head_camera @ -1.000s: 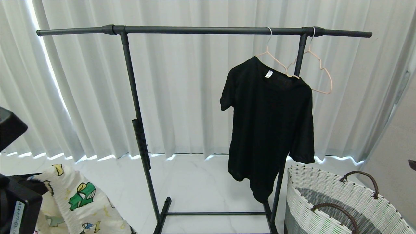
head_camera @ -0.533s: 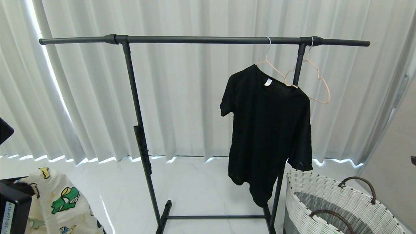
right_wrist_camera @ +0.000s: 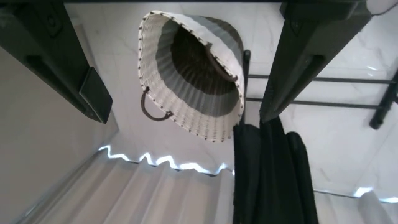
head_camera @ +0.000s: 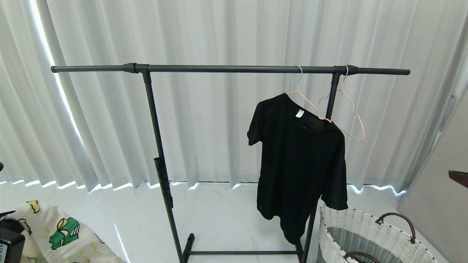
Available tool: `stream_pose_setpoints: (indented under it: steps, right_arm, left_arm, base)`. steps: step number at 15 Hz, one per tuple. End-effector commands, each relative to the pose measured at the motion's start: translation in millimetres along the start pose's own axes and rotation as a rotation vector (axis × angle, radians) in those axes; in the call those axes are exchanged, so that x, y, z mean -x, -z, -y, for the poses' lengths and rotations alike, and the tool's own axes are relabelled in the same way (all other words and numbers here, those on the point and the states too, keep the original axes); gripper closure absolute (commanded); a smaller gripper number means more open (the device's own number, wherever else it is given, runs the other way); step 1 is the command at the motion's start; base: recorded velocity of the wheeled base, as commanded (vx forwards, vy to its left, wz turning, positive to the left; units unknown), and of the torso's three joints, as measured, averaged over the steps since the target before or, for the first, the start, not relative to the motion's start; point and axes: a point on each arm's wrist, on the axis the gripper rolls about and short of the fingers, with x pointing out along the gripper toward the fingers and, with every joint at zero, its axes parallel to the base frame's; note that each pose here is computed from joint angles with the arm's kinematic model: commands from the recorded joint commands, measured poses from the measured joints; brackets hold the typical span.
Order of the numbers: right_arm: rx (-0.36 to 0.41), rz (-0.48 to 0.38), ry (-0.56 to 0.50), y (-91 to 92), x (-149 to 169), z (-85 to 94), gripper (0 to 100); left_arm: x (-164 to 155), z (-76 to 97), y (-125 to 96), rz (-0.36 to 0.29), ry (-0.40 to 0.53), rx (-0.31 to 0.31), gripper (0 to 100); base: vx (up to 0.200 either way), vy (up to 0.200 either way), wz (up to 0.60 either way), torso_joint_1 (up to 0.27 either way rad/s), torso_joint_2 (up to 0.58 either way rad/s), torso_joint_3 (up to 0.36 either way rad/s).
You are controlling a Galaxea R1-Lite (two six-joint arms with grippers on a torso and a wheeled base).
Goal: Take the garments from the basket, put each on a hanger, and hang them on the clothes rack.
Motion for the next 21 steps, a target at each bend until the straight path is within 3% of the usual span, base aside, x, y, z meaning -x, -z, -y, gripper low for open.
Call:
stream_pose_setpoints:
  steps: [1, 9, 12, 17, 21]
  right_arm:
    - [-0.001, -0.019, -0.001, -4.2, -8.2, -1.9, 0]
    - [0.003, -0.037, -0.015, -4.5, -14.3, -3.6, 0]
    - [-0.005, -0.017, -0.079, -3.6, -16.5, -5.0, 0]
    - [-0.024, -0.001, -0.163, -8.4, -24.6, -3.2, 0]
    - [-0.025, -0.041, -0.180, -7.5, -36.4, -3.7, 0]
  left_arm:
    - [1.1, -0.7, 1.4, 0.005, 0.000, 0.003, 100]
    - [1.1, -0.7, 1.2, 0.006, 0.000, 0.003, 100]
    - [0.2, -0.1, 0.8, 0.003, 0.000, 0.001, 100]
    - [0.6, -0.4, 0.2, 0.005, 0.000, 0.003, 100]
    - [1.4, -0.7, -0.3, 0.010, 0.003, 0.002, 100]
  base:
    - [0.000, 0.000, 0.00, 0.203, -0.49, -0.286]
    - [0.000, 0.000, 0.00, 0.228, -0.51, -0.282]
    - [0.000, 0.000, 0.00, 0.229, -0.50, -0.271]
    - [0.200, 0.000, 0.00, 0.046, -0.10, -0.050]
    - [0.200, 0.000, 0.00, 0.011, 0.01, -0.005]
